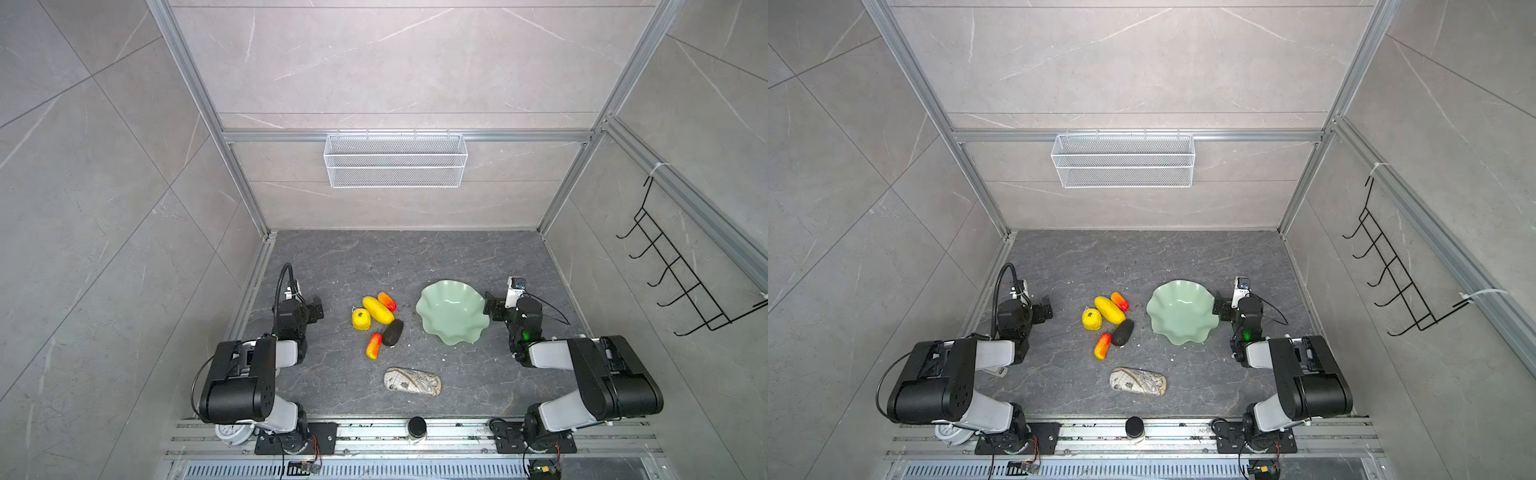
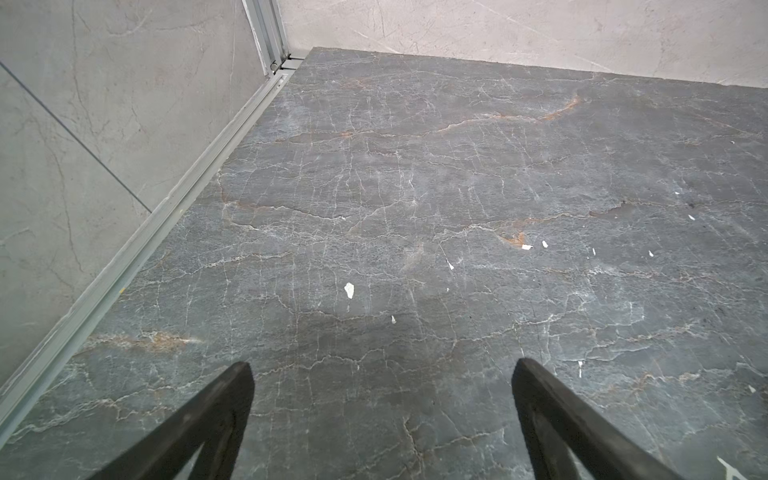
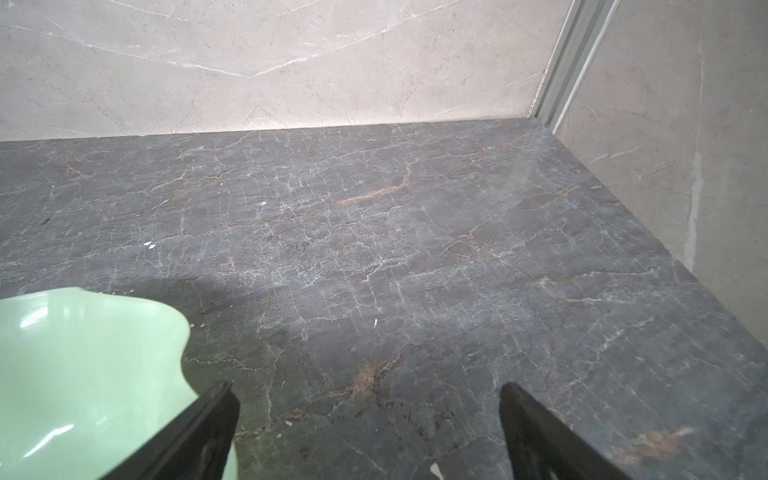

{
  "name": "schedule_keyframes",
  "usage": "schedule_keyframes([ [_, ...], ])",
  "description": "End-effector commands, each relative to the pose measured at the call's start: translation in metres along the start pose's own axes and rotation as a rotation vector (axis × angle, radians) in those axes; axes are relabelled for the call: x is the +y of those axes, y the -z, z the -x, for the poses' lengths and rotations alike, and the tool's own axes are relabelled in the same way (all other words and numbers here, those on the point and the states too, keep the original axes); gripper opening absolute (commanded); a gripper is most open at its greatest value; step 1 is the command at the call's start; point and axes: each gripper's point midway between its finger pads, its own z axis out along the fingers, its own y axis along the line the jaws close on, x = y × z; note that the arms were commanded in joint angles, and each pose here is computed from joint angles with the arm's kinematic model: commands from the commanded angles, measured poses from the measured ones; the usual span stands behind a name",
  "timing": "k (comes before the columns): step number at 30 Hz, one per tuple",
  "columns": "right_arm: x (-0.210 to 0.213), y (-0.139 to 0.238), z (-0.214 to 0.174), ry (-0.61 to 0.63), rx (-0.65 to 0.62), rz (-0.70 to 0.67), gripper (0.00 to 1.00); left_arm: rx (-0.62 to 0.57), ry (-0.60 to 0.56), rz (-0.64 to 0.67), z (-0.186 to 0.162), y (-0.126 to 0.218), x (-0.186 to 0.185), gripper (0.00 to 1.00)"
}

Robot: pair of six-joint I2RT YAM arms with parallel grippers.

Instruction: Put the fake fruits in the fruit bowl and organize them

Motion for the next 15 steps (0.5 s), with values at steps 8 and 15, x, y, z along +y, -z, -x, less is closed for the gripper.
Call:
schedule_keyframes([
  [8, 0.0014, -0.0032, 0.0044, 0.005, -0.002, 0.015, 1.00, -0.050, -0.010, -0.011, 0.0115, 0.0003, -0.0012, 1.00],
  [15, 0.0008, -0.0030, 0.0042, 0.006, -0.003, 0.013, 1.00, -0.049, -0.009, -0.010, 0.0113, 0.0002, -0.0009, 1.00],
])
